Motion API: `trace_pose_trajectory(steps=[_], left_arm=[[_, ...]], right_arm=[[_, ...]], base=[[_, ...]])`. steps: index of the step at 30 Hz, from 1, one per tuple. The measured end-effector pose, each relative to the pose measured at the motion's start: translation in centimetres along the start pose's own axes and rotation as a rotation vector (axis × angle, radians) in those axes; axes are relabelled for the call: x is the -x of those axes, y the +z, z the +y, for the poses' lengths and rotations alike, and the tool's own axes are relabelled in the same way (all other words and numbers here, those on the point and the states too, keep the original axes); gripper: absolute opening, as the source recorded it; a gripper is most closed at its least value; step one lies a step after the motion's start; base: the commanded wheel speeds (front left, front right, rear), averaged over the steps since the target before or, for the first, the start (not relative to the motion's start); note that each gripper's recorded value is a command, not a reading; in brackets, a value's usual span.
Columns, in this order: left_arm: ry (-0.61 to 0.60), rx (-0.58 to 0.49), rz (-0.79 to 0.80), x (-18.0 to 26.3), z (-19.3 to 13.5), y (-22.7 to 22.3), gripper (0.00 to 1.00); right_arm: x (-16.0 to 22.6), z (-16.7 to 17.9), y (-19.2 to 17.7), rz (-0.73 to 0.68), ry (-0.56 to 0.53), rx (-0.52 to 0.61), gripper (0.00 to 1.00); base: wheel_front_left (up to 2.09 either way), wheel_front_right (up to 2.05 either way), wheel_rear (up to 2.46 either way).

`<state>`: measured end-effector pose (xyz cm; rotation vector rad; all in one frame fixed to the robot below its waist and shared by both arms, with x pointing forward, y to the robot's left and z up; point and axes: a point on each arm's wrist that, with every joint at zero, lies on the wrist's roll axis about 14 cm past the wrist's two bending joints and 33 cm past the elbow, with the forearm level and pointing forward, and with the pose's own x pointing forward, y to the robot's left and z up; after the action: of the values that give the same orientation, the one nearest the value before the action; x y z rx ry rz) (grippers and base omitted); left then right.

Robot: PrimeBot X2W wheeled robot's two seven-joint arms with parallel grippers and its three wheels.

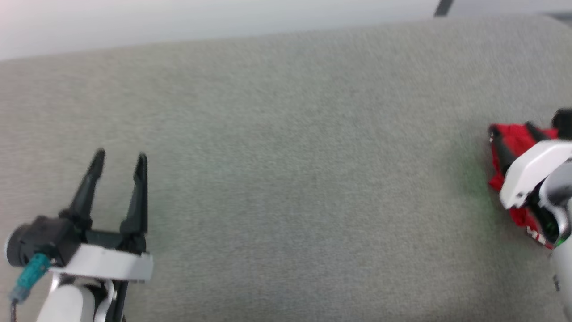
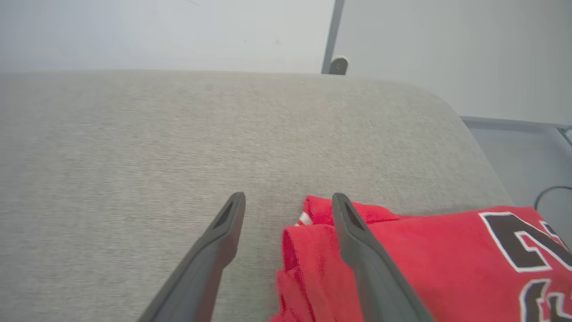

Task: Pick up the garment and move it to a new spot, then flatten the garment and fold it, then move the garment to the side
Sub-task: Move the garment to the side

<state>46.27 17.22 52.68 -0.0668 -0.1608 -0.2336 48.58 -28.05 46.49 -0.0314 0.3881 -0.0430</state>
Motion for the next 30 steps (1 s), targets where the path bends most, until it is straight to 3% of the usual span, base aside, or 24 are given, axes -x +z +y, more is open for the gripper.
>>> trace_pose_trajectory(steps=[13, 19, 30], left_arm=[[0.186, -0.027, 0.093, 7.9, 4.1, -0.6, 1.00], [0.234, -0.030, 0.094, 10.5, 4.9, -0.1, 1.00], [0.244, -0.005, 0.097, 13.5, 3.9, -0.1, 1.00]], right_arm=[[4.7, 9.5, 1.2, -0.207, 0.224, -0.093, 1.00], [7.6, 10.8, 1.8, -0.307, 0.259, -0.127, 1.00], [11.7, 9.8, 1.8, -0.412, 0.225, -0.182, 1.00]], base=[[0.00, 0.00, 0.00], [0.00, 0.00, 0.00], [0.00, 0.00, 0.00]])
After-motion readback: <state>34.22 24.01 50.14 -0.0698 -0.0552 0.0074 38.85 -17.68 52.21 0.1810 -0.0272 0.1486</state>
